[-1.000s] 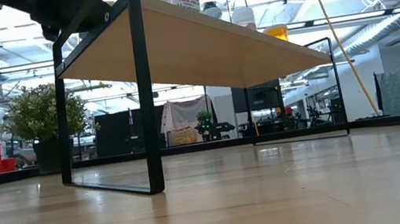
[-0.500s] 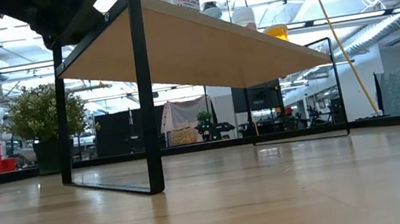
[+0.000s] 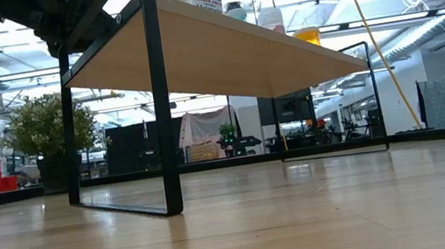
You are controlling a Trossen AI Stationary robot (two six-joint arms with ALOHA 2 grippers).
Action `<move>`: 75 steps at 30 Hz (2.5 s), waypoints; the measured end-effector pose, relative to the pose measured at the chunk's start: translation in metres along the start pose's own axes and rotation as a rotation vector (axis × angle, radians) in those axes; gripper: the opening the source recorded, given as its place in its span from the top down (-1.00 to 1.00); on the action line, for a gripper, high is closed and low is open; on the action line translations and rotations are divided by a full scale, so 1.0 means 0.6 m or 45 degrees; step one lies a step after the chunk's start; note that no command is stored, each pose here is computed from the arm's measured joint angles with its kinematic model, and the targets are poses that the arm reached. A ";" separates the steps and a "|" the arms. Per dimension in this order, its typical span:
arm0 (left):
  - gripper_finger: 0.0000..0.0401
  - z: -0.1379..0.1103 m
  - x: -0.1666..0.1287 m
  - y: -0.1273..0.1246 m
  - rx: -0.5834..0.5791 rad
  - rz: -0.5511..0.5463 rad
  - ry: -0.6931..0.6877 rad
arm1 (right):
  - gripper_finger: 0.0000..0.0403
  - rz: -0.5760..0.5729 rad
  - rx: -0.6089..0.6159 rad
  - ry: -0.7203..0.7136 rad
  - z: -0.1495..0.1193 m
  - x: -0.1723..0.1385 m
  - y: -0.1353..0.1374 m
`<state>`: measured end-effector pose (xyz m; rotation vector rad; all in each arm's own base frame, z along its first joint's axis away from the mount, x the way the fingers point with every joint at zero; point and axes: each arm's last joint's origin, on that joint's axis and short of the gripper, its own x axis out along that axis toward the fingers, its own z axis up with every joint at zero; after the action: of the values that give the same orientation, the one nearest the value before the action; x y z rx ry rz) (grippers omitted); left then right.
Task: Pick and place medicine bottles onto shelf by color
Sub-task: Put the right small orange pill bottle on the shelf, then put the small orange pill bottle on the shelf aligned with the other small orange pill bottle
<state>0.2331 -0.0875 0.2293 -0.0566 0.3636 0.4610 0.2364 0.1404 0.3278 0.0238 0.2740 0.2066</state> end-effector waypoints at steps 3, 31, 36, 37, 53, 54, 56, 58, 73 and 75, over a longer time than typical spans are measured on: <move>0.38 0.000 0.000 -0.001 -0.001 -0.015 0.006 | -0.15 0.000 0.000 0.000 0.000 0.000 0.000; -0.12 0.037 -0.075 0.006 -0.078 -0.207 -0.125 | -0.15 0.002 0.048 0.009 -0.004 0.001 0.000; -0.12 0.043 -0.119 -0.013 -0.002 -0.312 -0.156 | -0.15 0.010 0.051 0.013 -0.005 0.000 0.003; -0.12 0.046 -0.128 -0.018 0.011 -0.337 -0.168 | -0.15 0.010 0.051 0.013 -0.005 0.000 0.003; -0.12 0.029 -0.206 -0.118 0.117 -0.471 0.384 | -0.15 0.014 0.047 0.027 -0.007 0.000 0.003; -0.12 0.021 -0.205 -0.126 0.128 -0.487 0.456 | -0.15 0.014 0.047 0.027 -0.007 0.000 0.003; -0.12 -0.001 -0.201 -0.141 0.141 -0.507 0.608 | -0.15 0.014 0.047 0.026 -0.007 0.000 0.003; -0.12 -0.021 -0.196 -0.152 0.116 -0.506 0.742 | -0.15 0.014 0.047 0.026 -0.007 0.000 0.003; -0.12 -0.096 -0.172 -0.158 0.217 -0.210 1.066 | -0.15 0.018 -0.009 -0.015 0.003 -0.011 -0.001; -0.12 -0.102 -0.169 -0.155 0.253 -0.171 1.075 | -0.15 0.018 -0.007 -0.021 0.005 -0.014 -0.002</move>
<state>0.1697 -0.2219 0.2057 -0.0805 1.2255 0.2449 0.2293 0.1373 0.3327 0.0221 0.2570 0.2211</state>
